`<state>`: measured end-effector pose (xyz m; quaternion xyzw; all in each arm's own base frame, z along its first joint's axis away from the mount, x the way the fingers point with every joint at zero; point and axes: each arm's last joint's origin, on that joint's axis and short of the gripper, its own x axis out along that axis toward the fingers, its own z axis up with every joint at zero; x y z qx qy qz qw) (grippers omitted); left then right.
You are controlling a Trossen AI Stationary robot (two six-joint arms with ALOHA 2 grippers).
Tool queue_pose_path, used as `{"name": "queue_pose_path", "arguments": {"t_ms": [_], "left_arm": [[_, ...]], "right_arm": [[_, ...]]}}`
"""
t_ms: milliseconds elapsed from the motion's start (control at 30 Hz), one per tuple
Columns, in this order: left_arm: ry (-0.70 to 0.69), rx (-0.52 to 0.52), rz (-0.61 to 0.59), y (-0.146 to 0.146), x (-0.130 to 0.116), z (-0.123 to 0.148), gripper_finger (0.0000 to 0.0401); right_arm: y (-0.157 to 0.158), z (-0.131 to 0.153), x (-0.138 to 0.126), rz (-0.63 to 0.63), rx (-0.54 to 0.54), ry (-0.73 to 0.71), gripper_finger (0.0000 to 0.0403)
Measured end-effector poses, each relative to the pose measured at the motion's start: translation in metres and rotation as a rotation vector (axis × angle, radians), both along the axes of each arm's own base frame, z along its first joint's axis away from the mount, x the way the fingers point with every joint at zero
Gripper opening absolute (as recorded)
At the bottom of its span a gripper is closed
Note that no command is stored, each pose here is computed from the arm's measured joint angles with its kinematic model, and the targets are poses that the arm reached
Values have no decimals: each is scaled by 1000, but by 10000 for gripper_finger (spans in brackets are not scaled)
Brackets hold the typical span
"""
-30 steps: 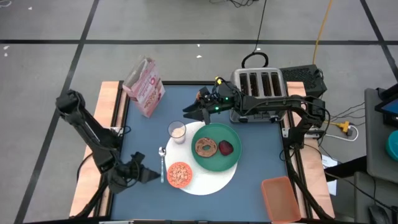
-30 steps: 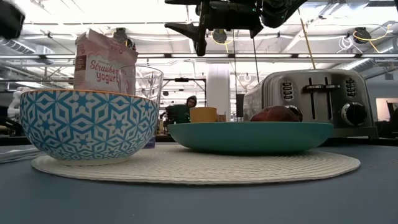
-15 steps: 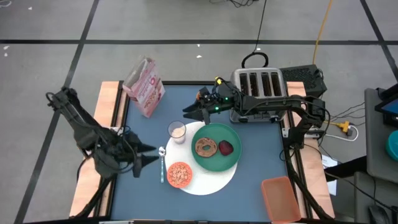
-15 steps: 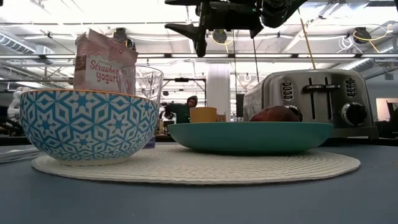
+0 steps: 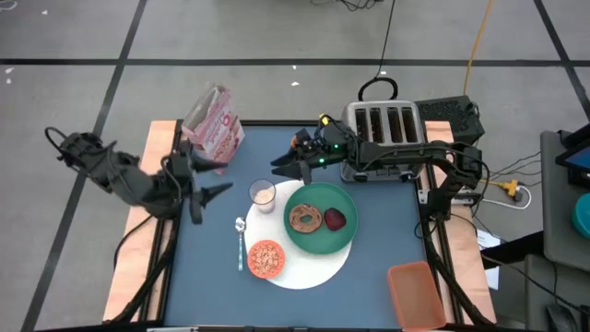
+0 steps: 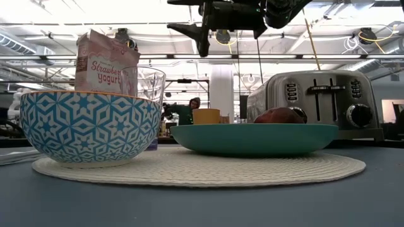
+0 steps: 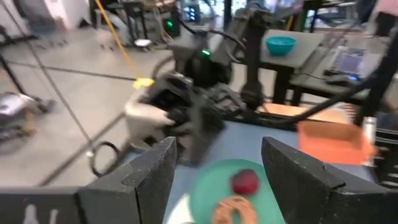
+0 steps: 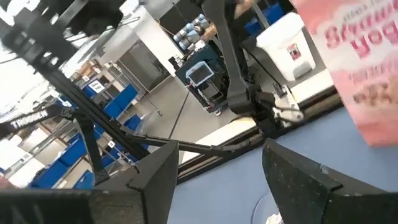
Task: Arrange a breakfast setting
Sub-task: Return to Home Position
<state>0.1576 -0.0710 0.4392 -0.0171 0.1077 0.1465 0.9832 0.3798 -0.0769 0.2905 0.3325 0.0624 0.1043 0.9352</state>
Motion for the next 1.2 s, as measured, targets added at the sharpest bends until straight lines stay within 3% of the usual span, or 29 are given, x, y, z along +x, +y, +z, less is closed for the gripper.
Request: {"name": "queue_pose_path", "arguments": {"t_ms": [100, 300, 467, 667, 833, 1200], "left_arm": [[7, 66, -3, 12, -3, 6, 241], [48, 181, -3, 30, -14, 9, 241], [76, 198, 18, 44, -31, 4, 241], [65, 169, -24, 50, -43, -43, 241], [-28, 165, -36, 54, -52, -81, 241], [-138, 192, -40, 60, -57, -130, 241]], "right_arm": [[1, 2, 0, 40, -37, -32, 222], [-5, 22, -14, 169, 0, -84, 222], [-12, 53, -39, 229, 26, -137, 222], [-14, 94, -79, 199, -9, -216, 222], [-11, 120, -113, 165, -42, -244, 222], [-2, 149, -180, 79, -129, -252, 222]]}}
